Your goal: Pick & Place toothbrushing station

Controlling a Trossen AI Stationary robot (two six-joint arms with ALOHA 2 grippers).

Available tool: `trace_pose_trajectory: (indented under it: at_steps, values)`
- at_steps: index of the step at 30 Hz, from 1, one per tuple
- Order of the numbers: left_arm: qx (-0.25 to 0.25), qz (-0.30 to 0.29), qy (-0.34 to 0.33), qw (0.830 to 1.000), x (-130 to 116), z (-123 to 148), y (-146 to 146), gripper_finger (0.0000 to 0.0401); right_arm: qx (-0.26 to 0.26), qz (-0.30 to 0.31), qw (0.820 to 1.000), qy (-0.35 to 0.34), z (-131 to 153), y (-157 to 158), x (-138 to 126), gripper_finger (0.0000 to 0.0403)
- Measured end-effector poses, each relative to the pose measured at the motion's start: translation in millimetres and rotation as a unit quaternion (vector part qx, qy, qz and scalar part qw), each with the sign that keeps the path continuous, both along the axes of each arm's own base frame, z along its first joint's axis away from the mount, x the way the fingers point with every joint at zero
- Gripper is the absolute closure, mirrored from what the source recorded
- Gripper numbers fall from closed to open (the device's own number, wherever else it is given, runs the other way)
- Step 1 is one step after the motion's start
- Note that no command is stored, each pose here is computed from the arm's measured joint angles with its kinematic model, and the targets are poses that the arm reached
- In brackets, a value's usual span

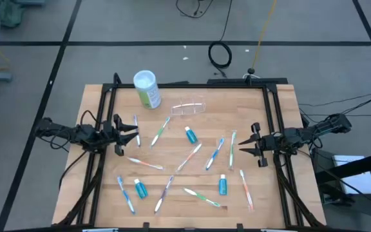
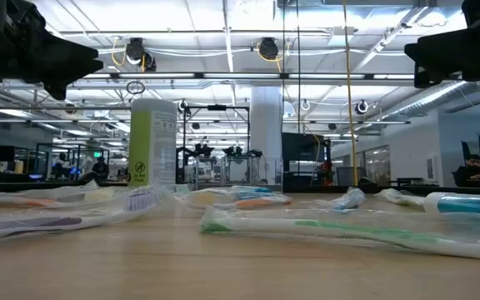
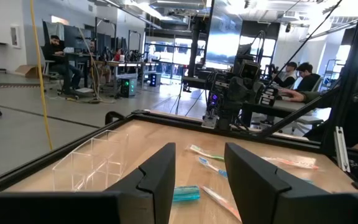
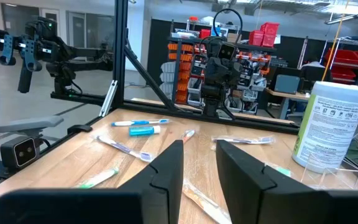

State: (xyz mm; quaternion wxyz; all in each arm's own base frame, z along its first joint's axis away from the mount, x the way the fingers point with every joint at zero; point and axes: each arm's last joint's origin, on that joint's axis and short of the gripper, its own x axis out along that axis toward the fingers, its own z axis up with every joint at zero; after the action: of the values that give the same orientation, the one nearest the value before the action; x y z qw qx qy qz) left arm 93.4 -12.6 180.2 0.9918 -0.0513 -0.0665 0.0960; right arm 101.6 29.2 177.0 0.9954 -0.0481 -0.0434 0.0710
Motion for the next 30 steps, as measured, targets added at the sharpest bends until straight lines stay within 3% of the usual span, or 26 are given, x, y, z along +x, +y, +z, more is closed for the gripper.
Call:
trace_pose_trajectory:
  at_steps: [16, 23, 30]
  values:
    - [0.003, 0.000, 0.001, 1.000, 0.0, -0.1, 0.0, 0.0256, 0.000, 0.000, 1.000, 0.000, 0.0, 0.0, 0.0, 0.0316]
    - [0.112, 0.016, 0.023, 0.993, 0.0, -0.1, 0.1, 0.0256, -0.017, -0.001, 1.000, -0.003, 0.0, 0.0, 0.0, 0.0316]
    - [0.109, 0.017, 0.022, 0.994, -0.1, 0.1, 0.2, 0.0256, 0.040, 0.003, 0.999, 0.007, -0.2, 0.0, 0.0, 0.0316]
